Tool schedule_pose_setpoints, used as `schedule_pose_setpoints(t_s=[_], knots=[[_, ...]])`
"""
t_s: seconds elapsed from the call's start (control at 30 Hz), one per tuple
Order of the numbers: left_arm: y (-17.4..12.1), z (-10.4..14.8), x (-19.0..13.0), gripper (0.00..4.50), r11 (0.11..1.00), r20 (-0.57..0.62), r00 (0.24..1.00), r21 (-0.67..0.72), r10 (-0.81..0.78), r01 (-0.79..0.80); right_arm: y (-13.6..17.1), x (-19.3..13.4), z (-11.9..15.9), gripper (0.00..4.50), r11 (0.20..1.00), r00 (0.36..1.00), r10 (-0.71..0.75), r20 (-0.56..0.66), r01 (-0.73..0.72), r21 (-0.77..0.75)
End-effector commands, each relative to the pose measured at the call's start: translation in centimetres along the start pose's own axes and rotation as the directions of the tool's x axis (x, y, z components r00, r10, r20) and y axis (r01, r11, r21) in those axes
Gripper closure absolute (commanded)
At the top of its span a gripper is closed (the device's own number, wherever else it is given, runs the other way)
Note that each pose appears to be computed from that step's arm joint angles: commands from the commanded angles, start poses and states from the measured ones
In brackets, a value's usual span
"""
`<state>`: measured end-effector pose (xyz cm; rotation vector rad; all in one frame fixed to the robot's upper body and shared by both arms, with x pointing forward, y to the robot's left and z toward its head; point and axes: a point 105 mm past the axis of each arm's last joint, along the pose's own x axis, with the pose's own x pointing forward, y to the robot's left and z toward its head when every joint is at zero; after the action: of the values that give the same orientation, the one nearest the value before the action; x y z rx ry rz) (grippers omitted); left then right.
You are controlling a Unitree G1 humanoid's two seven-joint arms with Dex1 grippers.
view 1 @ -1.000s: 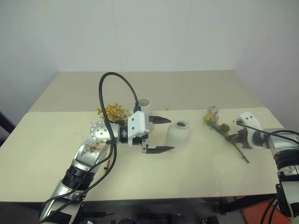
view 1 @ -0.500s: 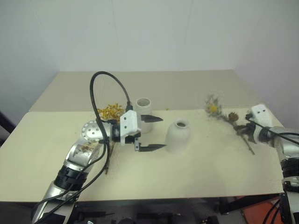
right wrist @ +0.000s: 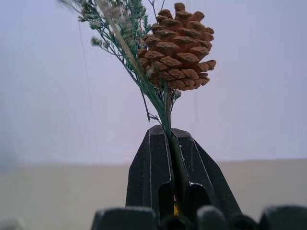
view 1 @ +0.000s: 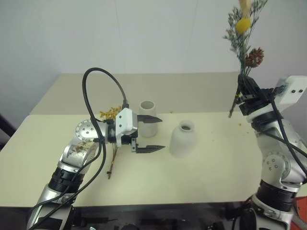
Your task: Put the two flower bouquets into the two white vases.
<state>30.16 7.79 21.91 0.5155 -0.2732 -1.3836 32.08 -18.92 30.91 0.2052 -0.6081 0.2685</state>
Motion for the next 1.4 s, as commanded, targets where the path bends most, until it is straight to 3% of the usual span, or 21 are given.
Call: schedule_pose_setpoints(t_s=[0.03,0.2,0.77,1.4], knots=[[0.5,1.1,-0.3,0.00,0.999,0.025,1.000,0.044,0.013,-0.014,2.4,-0.4,1.5,4.48,0.996,0.991,0.078,0.106,-0.082,0.041],[0.4,0.8,-0.8,0.00,0.999,0.010,0.999,0.033,0.034,-0.034,3.8,-0.8,0.3,4.48,0.984,0.983,0.154,0.105,-0.162,0.073],[0.2,0.6,-1.4,0.00,0.997,-0.014,0.998,0.037,0.064,-0.064,7.5,-0.3,-3.2,4.48,0.954,0.974,0.201,0.100,-0.218,0.206],[0.5,0.5,-1.3,0.00,0.997,-0.024,0.998,0.048,0.060,-0.059,8.1,-1.9,-6.8,4.48,0.961,0.975,0.221,0.032,-0.224,0.164]])
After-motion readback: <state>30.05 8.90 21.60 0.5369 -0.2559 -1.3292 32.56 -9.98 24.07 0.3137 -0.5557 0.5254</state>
